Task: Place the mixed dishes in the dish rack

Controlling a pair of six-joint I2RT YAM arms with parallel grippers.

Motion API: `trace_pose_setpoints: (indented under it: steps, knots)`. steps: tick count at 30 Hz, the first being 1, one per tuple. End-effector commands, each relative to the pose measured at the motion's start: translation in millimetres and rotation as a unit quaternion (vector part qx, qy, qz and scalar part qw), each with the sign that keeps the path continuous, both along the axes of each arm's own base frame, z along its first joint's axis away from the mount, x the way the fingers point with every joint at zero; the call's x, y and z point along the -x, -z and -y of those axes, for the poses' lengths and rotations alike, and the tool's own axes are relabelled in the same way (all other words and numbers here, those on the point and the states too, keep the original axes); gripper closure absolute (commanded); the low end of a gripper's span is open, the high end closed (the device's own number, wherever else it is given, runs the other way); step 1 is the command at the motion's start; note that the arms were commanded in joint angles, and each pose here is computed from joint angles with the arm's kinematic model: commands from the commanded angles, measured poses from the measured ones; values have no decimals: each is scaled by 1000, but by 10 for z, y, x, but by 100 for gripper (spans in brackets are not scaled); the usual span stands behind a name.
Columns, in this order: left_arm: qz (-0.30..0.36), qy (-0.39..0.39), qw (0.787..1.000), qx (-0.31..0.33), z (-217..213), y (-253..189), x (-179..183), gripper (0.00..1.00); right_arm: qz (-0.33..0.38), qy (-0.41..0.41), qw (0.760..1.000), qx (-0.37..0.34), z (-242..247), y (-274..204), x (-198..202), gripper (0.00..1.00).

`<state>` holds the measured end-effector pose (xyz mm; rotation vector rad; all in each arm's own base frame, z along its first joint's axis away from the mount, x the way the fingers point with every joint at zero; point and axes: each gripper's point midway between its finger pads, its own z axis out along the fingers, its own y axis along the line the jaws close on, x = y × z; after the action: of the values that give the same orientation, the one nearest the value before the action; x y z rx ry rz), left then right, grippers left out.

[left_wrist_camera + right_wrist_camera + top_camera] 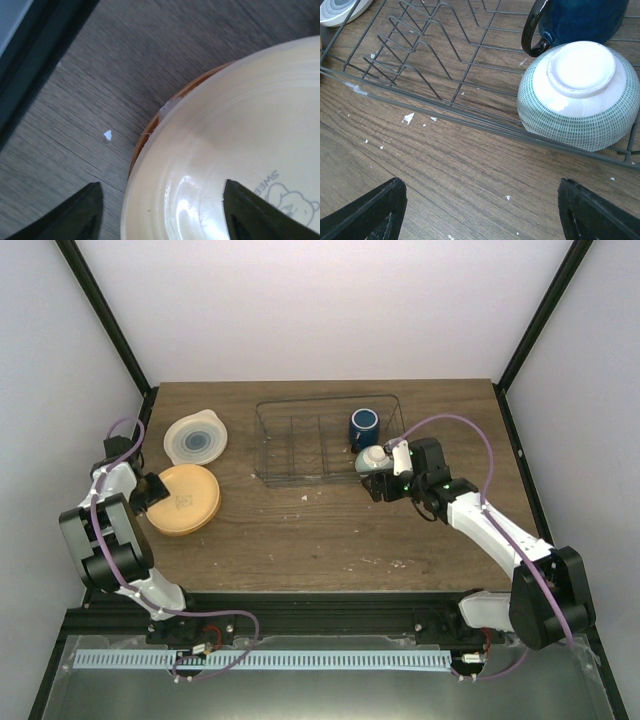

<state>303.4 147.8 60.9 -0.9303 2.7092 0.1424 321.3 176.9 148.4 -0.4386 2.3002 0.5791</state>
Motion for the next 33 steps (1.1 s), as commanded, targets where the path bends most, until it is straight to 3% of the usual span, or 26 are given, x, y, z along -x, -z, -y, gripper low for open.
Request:
trace_pose_setpoints:
  steps: [1,12,20,33]
  knots:
    - [-3,3,1000,17,17,102,-20,43,11,-3,1000,-2,-41,-54,-24,16]
    - [-15,3,999,34,42,228,-9,71,13,0,1000,0,-29,-82,-23,16]
    - [3,11,999,33,68,118,-29,100,9,-2,1000,2,-33,-26,-27,16]
    - [58,19,998,24,93,-206,-104,100,2,-5,1000,2,-52,27,-39,16]
